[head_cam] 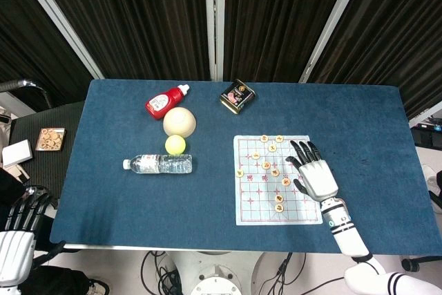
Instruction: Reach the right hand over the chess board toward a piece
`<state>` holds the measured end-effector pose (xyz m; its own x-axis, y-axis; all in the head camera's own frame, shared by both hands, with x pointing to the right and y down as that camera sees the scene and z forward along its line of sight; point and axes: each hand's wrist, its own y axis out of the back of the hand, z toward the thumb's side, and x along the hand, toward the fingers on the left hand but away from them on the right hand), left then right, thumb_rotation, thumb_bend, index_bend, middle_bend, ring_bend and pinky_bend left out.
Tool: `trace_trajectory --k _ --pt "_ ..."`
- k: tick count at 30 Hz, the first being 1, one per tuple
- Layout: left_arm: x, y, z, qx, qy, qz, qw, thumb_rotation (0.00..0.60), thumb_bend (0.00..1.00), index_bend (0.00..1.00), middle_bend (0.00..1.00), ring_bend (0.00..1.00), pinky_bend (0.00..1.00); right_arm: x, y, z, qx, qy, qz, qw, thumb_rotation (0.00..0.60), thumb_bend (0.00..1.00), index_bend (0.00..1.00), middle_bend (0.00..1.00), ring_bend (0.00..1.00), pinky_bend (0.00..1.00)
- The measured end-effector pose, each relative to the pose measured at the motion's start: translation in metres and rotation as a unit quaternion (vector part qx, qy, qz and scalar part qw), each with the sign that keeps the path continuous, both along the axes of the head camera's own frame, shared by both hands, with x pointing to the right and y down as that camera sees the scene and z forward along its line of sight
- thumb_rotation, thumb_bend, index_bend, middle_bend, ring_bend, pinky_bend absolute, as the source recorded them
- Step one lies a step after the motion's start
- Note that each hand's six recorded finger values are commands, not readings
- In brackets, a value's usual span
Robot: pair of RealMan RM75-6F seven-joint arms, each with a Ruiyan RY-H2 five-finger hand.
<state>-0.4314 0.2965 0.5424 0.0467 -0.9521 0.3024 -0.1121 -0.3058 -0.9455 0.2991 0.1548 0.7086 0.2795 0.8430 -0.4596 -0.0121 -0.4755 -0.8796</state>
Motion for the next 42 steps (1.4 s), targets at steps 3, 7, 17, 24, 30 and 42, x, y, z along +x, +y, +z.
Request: trace_trajectory --k 3,7,17,24,30,42 --pt "-0.003 0.002 0.000 0.000 0.002 -0.002 1.0000 0.600 0.12 0.08 0.08 0.00 0.00 -0.009 0.002 0.007 -0.001 0.001 0.010 1.0000 0.600 0.22 0.35 0.00 0.00 0.00" --pt "-0.007 0.003 0.001 0.000 0.005 -0.006 1.0000 0.600 0.12 0.08 0.08 0.00 0.00 -0.018 0.004 0.018 -0.010 0.005 0.030 0.9995 0.600 0.22 0.37 0.00 0.00 0.00" --pt "-0.022 0.009 0.000 0.001 0.013 -0.015 0.9998 0.600 0.12 0.08 0.08 0.00 0.00 -0.036 0.007 0.032 -0.016 0.011 0.094 0.9954 0.600 0.21 0.37 0.00 0.00 0.00" --pt "-0.032 0.011 -0.001 0.005 0.019 -0.017 0.9997 0.600 0.12 0.08 0.08 0.00 0.00 -0.041 0.006 0.036 -0.030 0.015 0.122 0.9919 0.600 0.21 0.37 0.00 0.00 0.00" --pt "-0.034 0.011 0.000 0.006 0.024 -0.017 0.9995 0.600 0.12 0.08 0.08 0.00 0.00 -0.044 0.005 0.038 -0.046 0.023 0.136 0.9894 0.600 0.21 0.37 0.00 0.00 0.00" --pt "-0.036 0.012 0.001 0.006 0.026 -0.020 0.9994 0.600 0.12 0.09 0.08 0.00 0.00 -0.057 0.006 0.046 -0.066 0.027 0.136 0.9882 0.600 0.21 0.42 0.00 0.00 0.00"
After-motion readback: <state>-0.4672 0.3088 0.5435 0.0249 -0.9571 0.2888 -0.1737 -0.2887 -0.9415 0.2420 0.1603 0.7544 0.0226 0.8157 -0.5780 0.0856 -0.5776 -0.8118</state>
